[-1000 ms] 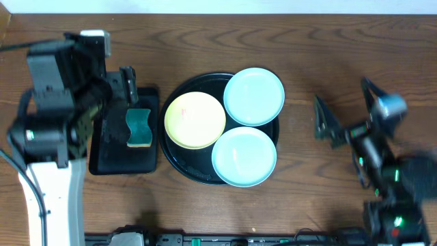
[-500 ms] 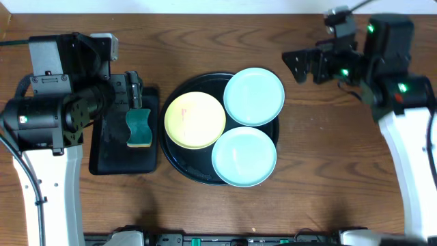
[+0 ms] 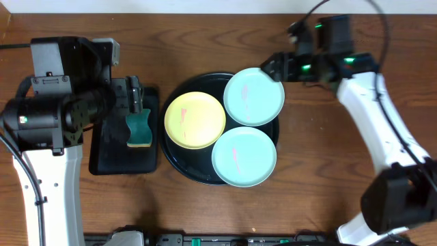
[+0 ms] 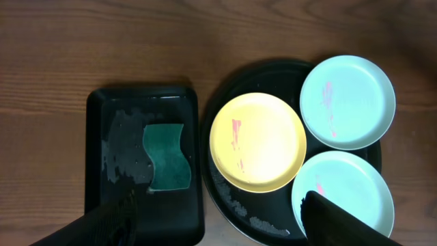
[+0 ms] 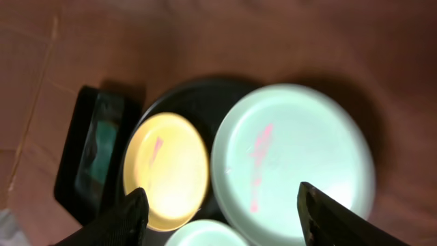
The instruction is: Clean dirty plates on tray and stack at the side
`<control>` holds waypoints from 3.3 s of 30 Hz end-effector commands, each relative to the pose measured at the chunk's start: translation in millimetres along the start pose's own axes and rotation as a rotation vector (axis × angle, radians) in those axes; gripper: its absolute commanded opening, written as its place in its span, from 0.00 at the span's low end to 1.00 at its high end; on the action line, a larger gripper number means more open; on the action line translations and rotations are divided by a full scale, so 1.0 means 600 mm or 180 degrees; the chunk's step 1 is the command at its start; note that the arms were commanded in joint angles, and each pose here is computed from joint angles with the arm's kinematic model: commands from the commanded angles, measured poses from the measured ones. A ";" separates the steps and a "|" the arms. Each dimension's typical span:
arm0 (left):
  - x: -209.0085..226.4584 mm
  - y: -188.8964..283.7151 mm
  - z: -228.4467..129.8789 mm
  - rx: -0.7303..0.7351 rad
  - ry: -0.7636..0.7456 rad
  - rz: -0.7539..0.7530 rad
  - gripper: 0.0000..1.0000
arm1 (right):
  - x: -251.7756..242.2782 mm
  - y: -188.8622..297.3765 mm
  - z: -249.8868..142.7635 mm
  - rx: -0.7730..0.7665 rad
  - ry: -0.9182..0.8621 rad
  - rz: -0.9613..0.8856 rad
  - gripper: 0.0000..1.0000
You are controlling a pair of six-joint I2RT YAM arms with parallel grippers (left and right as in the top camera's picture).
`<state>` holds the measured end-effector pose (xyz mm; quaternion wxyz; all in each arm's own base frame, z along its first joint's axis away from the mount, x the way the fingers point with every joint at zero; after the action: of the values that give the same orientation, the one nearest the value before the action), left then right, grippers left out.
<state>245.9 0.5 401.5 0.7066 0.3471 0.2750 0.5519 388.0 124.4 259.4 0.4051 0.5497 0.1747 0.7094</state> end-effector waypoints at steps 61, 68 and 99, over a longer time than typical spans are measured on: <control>0.075 -0.186 -0.018 0.1345 0.0729 0.0908 0.73 | 0.018 -0.332 -0.212 0.0656 0.0054 -0.1563 0.01; 0.095 -0.244 -0.061 0.1741 0.0638 0.0748 0.70 | 0.018 -0.332 -0.211 0.0655 0.0082 -0.1570 0.01; 0.104 -0.459 -0.208 0.1956 0.0765 0.0262 0.32 | 0.018 -0.331 -0.212 0.0643 0.0105 -0.1598 0.02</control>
<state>329.3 41.7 114.0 0.5093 0.4818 0.4967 0.5116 347.1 277.9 102.7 0.4978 0.5341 0.3585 0.5818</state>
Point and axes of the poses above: each gripper's point midway between its finger pads, its own y axis back along the fingers, its own x axis along the line the jaws close on, z = x × y, the point moved 10 cm from there along y, back along the fingers, and after that the axes turned 13 degrees about -y, right-handed, at the moved point
